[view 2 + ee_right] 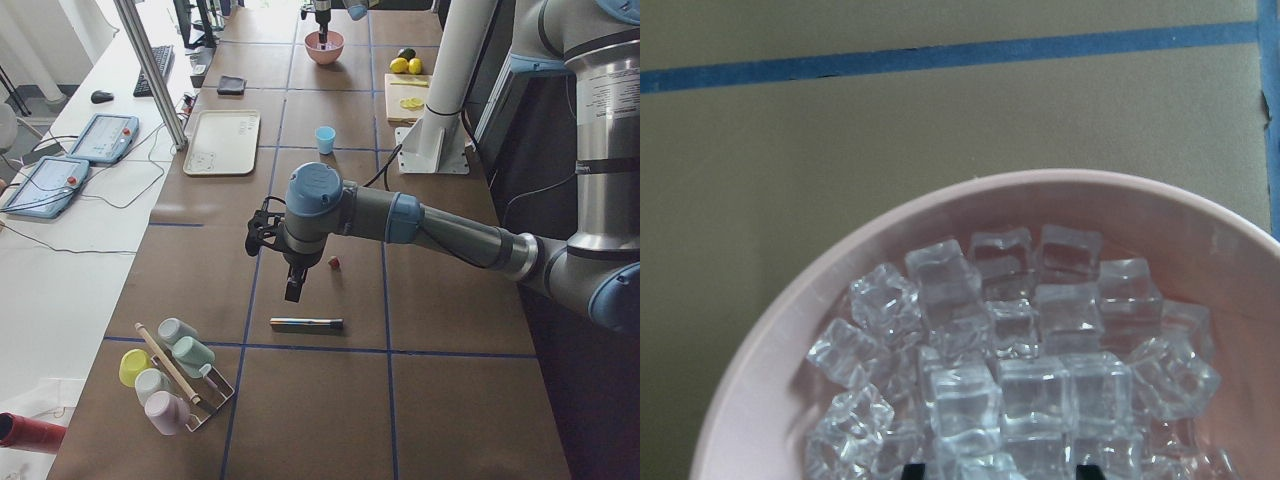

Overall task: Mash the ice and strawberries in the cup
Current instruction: 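Lower the right gripper into the bowl and grasp a third ice cube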

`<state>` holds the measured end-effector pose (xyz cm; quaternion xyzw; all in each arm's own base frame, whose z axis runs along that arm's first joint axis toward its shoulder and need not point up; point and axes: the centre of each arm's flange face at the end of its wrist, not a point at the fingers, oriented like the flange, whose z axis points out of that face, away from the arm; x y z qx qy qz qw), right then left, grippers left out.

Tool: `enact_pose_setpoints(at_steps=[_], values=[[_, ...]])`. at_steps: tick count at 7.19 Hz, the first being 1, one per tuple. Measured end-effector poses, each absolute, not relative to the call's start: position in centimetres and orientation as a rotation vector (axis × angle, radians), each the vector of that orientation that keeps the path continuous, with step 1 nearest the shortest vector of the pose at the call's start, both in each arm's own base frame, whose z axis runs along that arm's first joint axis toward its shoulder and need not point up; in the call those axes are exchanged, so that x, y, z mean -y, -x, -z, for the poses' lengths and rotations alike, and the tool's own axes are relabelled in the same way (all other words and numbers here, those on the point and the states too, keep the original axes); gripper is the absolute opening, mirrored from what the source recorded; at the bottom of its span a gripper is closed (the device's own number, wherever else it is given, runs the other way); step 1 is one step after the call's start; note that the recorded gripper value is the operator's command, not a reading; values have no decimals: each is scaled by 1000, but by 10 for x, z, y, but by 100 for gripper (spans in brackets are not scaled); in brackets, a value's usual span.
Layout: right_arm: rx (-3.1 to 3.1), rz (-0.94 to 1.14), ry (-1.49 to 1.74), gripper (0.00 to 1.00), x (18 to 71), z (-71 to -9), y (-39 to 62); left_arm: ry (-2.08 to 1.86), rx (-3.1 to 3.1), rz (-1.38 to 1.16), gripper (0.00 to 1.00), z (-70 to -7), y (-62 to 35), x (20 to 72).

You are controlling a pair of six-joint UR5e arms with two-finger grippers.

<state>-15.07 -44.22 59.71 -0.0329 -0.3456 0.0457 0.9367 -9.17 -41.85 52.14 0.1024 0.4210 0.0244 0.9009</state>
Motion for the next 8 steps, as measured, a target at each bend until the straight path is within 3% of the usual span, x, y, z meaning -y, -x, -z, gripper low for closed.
enact_pose_setpoints(at_steps=[1, 2, 5, 8], values=[[706, -93, 67, 10, 442, -597, 151, -212, -872, -51, 100, -521, 92, 418], [707, -91, 67, 1, 442, -597, 151, -213, -872, -51, 100, -521, 92, 418], [723, -51, 44, 0, 442, -587, 150, -210, -873, -47, 100, -521, 92, 418], [769, -81, -58, 0, 434, -522, 111, -209, -873, -44, 100, -521, 92, 418]])
